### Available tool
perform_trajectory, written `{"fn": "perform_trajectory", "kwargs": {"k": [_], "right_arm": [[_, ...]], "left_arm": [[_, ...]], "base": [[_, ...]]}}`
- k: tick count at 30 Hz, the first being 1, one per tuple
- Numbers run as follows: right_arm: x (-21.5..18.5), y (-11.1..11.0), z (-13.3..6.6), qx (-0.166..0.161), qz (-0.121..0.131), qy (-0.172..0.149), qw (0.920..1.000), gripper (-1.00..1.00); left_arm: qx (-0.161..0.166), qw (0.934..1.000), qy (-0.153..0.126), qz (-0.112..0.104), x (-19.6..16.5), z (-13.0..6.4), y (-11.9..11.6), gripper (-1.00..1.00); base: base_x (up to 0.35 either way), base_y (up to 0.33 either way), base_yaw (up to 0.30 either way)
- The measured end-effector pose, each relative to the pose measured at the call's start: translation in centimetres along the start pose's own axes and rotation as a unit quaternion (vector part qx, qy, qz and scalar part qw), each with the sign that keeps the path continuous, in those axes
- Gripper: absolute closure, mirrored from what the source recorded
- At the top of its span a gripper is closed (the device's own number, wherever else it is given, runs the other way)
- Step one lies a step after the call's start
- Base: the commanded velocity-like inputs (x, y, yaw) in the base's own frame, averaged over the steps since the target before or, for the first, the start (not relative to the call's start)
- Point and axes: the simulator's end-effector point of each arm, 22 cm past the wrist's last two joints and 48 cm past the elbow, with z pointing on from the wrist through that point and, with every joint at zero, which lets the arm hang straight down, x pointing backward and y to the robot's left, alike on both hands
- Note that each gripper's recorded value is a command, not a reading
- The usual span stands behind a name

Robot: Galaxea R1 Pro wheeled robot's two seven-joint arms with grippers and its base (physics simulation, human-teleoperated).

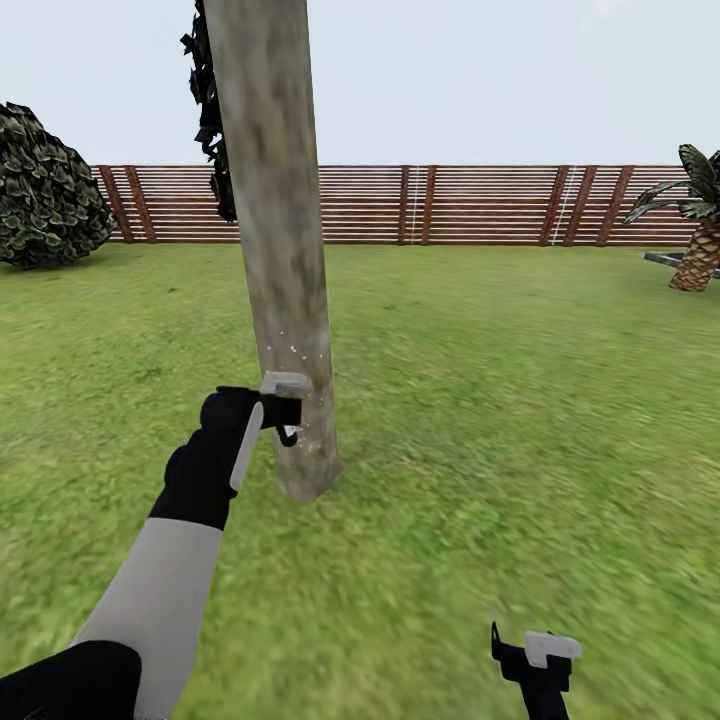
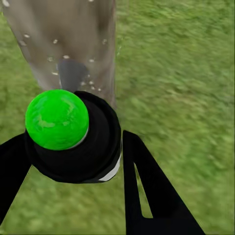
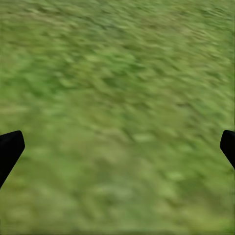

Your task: In the garden, pick up the pesticide atomizer on the floor and spray pesticide onto both trees until each tree trunk is fully covered.

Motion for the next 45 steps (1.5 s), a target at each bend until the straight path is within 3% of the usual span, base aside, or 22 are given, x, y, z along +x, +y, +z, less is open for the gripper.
{"fn": "perform_trajectory", "kwargs": {"k": [2,4,8,12,13,18,22,24,29,32,38,42,45], "right_arm": [[0.0,0.0,0.0,0.0,0.0,0.0,1.0,-1.0],[0.0,0.0,0.0,0.0,0.0,0.0,1.0,-1.0],[0.0,0.0,0.0,0.0,0.0,0.0,1.0,-1.0],[0.0,0.0,0.0,0.0,0.0,0.0,1.0,-1.0],[0.0,0.0,0.0,0.0,0.0,0.0,1.0,-1.0],[0.0,0.0,0.0,0.0,0.0,0.0,1.0,-1.0],[0.0,0.0,0.0,0.0,0.0,0.0,1.0,-1.0],[0.0,0.0,0.0,0.0,0.0,0.0,1.0,-1.0],[0.0,0.0,0.0,0.0,0.0,0.0,1.0,-1.0],[0.0,0.0,0.0,0.0,0.0,0.0,1.0,-1.0],[0.0,0.0,0.0,0.0,0.0,0.0,1.0,-1.0],[0.0,0.0,0.0,0.0,0.0,0.0,1.0,-1.0],[0.0,0.0,0.0,0.0,0.0,0.0,1.0,-1.0]], "left_arm": [[-0.009,1.0,0.001,-0.002,0.1,0.0,1.1,1.0],[-0.036,0.9992,0.002,-0.02,0.2,-0.1,5.0,1.0],[-0.054,0.9979,0.003,-0.037,0.3,-0.2,8.2,1.0],[-0.042,0.9984,0.003,-0.039,0.3,-0.1,7.1,1.0],[-0.03,0.9989,0.004,-0.037,0.2,0.0,5.7,1.0],[0.0,1.0,0.007,0.003,0.5,0.3,0.4,1.0],[-0.015,0.9998,0.01,0.007,0.8,0.4,1.7,1.0],[-0.045,0.9988,0.019,-0.007,1.7,0.6,5.9,1.0],[-0.068,0.9948,0.075,-0.016,6.2,2.2,10.0,1.0],[-0.063,0.994,0.088,-0.017,7.3,2.8,9.6,1.0],[-0.011,0.9944,0.103,-0.017,8.4,3.9,2.8,1.0],[-0.014,0.9932,0.115,-0.014,9.6,4.2,2.9,1.0],[-0.034,0.9861,0.162,-0.013,13.8,5.2,5.6,1.0]], "base": [[0.0,0.0,0.0],[0.0,0.0,0.0],[0.0,0.0,0.0],[0.0,0.0,0.0],[0.0,0.0,0.0],[0.0,0.0,0.0],[0.0,0.0,0.0],[0.0,0.0,0.0],[0.0,0.0,0.0],[0.0,0.0,0.0],[0.0,0.0,0.0],[0.0,0.0,0.0],[0.0,0.0,0.0]]}}
